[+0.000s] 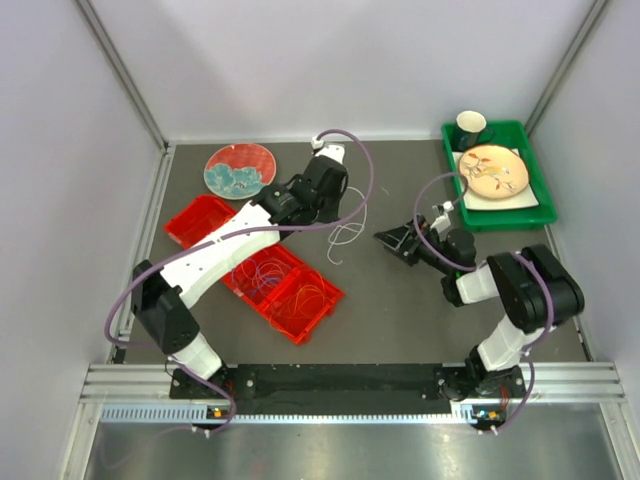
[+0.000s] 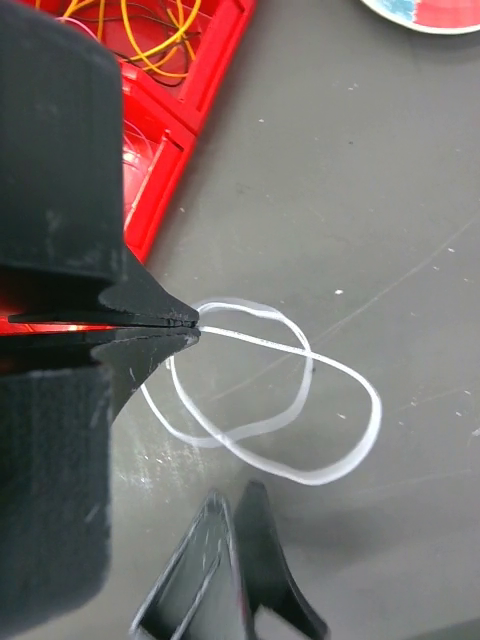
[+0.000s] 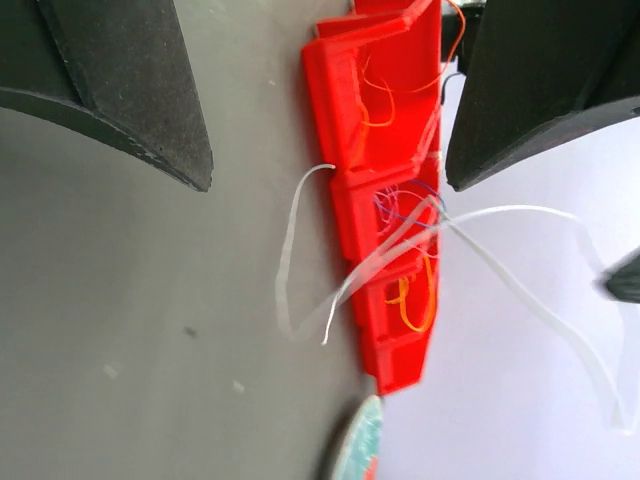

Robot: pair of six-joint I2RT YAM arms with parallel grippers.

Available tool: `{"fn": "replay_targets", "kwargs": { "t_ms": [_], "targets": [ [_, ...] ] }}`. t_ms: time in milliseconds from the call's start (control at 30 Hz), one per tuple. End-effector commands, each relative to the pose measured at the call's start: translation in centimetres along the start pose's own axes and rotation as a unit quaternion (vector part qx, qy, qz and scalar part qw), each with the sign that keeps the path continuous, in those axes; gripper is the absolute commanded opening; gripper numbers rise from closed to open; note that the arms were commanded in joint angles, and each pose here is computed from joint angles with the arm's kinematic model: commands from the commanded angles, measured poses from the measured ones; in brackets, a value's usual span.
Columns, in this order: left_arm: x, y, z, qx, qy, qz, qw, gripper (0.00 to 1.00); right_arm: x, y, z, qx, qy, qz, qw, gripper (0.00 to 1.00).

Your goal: Untangle the cables

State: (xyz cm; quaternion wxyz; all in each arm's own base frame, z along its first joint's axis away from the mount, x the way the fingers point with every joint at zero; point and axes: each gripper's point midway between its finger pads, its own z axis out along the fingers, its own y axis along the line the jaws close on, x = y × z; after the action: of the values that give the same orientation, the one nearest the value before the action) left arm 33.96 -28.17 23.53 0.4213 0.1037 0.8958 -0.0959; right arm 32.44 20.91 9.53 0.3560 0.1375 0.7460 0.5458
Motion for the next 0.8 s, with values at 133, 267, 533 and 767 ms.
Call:
{"fn": "replay_targets", "kwargs": {
  "t_ms": [133,267,533,767],
  "targets": [
    [1.1,0.6,-1.3,0.013,-0.011,-0.022,1.000,0.00,-0.4,3.6,-1.6,-0.027,-0.028,-0.083,0.996,0.99],
    [2.6,-0.2,-1.0,0.042,0.004,-0.016,0.999,0.00,0.3,5.1,-1.9,-0.045,-0.018,-0.118,0.992,0.99],
    [4.0,-1.8,-0.3,0.084,0.042,0.005,0.996,0.00,2.0,6.6,-0.7,-0.019,0.018,-0.206,0.978,0.99],
    [4.5,-3.7,-0.4,0.128,0.060,-0.001,0.990,0.00,2.7,5.9,0.9,-0.005,0.035,-0.215,0.976,0.93]
  ]
}}
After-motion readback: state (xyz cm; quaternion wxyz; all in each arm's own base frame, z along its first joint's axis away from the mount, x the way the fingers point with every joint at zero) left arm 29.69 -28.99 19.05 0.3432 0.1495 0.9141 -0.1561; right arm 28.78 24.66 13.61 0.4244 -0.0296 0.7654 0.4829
